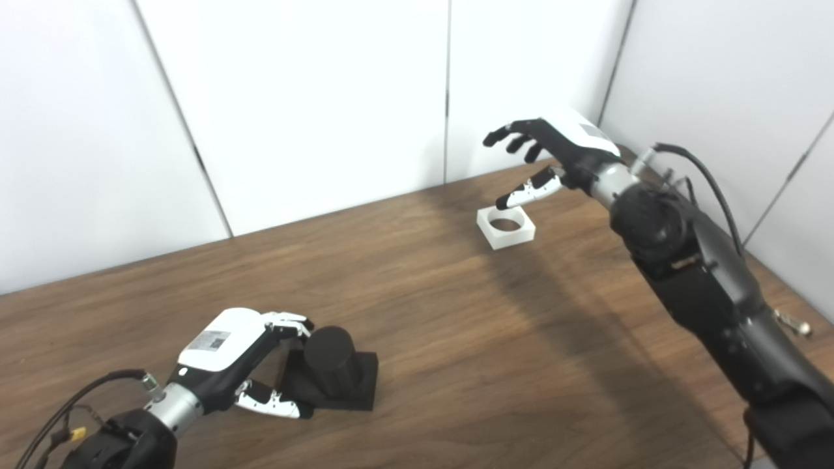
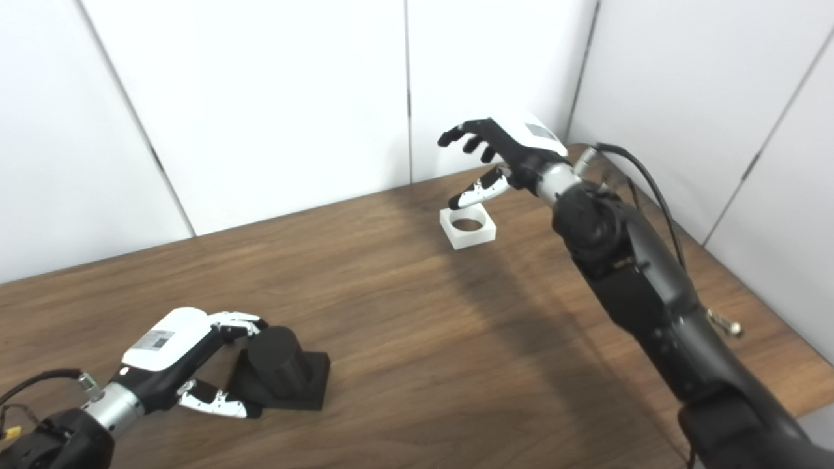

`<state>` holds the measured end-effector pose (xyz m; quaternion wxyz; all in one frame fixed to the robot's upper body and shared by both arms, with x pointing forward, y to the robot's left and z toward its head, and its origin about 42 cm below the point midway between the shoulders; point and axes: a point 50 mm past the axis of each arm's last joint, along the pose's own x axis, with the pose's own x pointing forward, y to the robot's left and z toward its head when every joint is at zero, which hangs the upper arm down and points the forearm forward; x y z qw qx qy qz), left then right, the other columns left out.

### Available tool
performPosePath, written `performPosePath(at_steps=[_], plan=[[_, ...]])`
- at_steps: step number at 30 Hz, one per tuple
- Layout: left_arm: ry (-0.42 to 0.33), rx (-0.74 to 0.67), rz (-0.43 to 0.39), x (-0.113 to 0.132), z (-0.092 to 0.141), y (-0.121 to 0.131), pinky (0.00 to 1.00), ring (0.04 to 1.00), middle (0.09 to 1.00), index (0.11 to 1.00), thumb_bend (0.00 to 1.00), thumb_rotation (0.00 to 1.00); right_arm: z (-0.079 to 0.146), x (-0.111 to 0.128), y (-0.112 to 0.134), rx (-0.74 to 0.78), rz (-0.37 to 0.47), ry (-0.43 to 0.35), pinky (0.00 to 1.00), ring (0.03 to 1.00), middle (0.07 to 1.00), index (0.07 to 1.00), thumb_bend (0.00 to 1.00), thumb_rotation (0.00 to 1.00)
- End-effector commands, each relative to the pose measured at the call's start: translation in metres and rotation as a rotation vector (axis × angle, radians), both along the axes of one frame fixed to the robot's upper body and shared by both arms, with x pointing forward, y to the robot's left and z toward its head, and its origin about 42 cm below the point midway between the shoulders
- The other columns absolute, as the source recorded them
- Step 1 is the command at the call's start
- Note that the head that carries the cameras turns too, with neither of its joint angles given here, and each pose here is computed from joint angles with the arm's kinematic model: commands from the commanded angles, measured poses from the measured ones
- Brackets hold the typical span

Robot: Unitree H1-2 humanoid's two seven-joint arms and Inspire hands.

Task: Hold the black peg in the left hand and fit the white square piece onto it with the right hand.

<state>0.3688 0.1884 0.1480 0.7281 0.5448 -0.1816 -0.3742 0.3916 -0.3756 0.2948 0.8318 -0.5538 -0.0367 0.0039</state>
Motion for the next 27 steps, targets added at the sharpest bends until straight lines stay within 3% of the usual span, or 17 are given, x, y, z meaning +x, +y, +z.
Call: performPosePath(at_steps=[1, 3, 5, 10, 14, 23, 27], plan=[[0.154, 0.148, -0.012, -0.027, -0.046, 0.022, 0.64, 0.798, 0.808, 0.488, 0.52, 0.06, 0.035, 0.012, -0.006, -0.055, 0.038, -0.048, 0.67, 0.808, 0.838, 0.755, 0.62, 0.15], [0.154, 0.149, -0.012, -0.027, -0.045, 0.023, 0.64, 0.797, 0.808, 0.488, 0.52, 0.06, 0.036, 0.019, -0.011, -0.072, 0.061, 0.031, 0.72, 0.857, 0.879, 0.78, 0.63, 0.19], [0.159, 0.15, -0.007, -0.028, -0.044, 0.022, 0.65, 0.803, 0.811, 0.488, 0.52, 0.06, 0.037, 0.025, -0.013, -0.079, 0.067, 0.109, 0.79, 0.924, 0.933, 0.824, 0.66, 0.31], [0.157, 0.136, -0.006, -0.03, -0.045, 0.022, 0.64, 0.8, 0.807, 0.488, 0.52, 0.06, 0.036, 0.037, -0.018, -0.087, 0.071, 0.205, 0.85, 0.973, 0.958, 0.862, 0.76, 0.4], [0.162, 0.147, -0.002, -0.03, -0.045, 0.021, 0.65, 0.805, 0.81, 0.488, 0.52, 0.06, 0.035, 0.046, -0.02, -0.086, 0.065, 0.269, 0.86, 0.984, 0.965, 0.876, 0.85, 0.43], [0.159, 0.153, 0.002, -0.03, -0.048, 0.022, 0.65, 0.809, 0.813, 0.488, 0.52, 0.06, 0.033, 0.054, -0.02, -0.086, 0.083, 0.36, 0.9, 1.0, 0.99, 0.902, 0.93, 0.38], [0.156, 0.152, 0.004, -0.031, -0.047, 0.023, 0.65, 0.806, 0.815, 0.488, 0.52, 0.06, 0.028, 0.057, -0.016, -0.132, 0.078, 0.389, 0.88, 1.0, 0.993, 0.908, 0.99, 0.45]])
